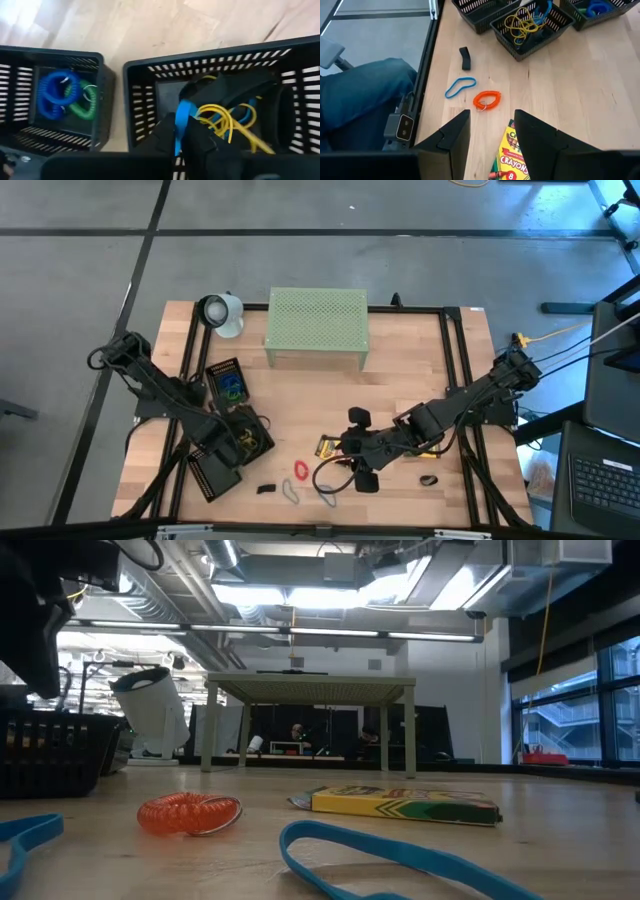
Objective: Pick & Place Office Desk Supplies
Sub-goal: Put the blue rubber band into the middle black bin, then put the black rubber band into the middle black bin
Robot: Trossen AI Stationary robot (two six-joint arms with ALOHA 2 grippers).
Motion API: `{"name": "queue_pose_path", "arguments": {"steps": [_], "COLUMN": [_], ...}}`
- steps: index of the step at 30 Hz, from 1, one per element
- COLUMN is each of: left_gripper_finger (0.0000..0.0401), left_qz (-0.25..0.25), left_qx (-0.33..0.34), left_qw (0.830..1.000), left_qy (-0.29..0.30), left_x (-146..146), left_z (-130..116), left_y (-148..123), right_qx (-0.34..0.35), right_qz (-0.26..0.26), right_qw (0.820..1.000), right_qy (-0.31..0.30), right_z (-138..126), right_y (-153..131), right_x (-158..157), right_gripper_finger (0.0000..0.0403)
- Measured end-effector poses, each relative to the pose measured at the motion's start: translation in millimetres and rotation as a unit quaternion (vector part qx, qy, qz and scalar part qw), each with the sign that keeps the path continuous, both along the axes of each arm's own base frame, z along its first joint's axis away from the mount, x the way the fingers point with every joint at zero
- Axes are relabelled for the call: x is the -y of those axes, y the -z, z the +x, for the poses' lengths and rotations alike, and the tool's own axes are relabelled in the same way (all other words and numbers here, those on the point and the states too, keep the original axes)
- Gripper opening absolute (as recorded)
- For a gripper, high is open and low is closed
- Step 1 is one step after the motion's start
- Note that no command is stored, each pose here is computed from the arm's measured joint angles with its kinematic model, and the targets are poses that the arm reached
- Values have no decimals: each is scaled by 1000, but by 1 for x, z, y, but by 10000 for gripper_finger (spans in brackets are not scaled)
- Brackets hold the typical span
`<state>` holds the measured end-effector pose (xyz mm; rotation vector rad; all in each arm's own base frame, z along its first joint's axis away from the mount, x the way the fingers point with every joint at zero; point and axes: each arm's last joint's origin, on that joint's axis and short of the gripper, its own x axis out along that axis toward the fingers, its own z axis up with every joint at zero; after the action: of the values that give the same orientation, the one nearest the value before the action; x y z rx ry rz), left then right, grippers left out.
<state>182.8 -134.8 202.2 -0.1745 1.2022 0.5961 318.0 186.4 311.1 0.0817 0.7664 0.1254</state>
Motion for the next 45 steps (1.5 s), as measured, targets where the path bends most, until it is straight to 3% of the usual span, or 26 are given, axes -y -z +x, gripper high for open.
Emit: {"name": "queue_pose_path", "arguments": {"steps": [10,15,25,33,35,41,45], "left_gripper_finger": [78,98,97,95,94,98,103], "left_qz": [-34,-31,-10,12,11,-7,-16], "left_qx": [8,7,-13,-44,-57,-93,-91], "left_qw": [999,1000,1000,999,998,985,979], "left_qy": [0,1,12,5,21,148,184], "left_x": [4,4,-3,-10,-10,-5,-3], "left_z": [3,3,3,0,0,3,5], "left_y": [1,1,0,0,0,1,2], "right_qx": [-5,-53,-152,-172,-178,-182,-178], "right_qz": [4,5,20,52,59,66,61], "right_qw": [1000,998,983,980,979,979,981], "right_qy": [6,26,104,86,79,68,58], "right_z": [0,-8,-32,-51,-57,-70,-76], "right_y": [1,7,18,19,19,19,18], "right_x": [0,2,-4,-30,-37,-51,-58], "right_gripper_finger": [155,155,155,155,155,155,155]}}
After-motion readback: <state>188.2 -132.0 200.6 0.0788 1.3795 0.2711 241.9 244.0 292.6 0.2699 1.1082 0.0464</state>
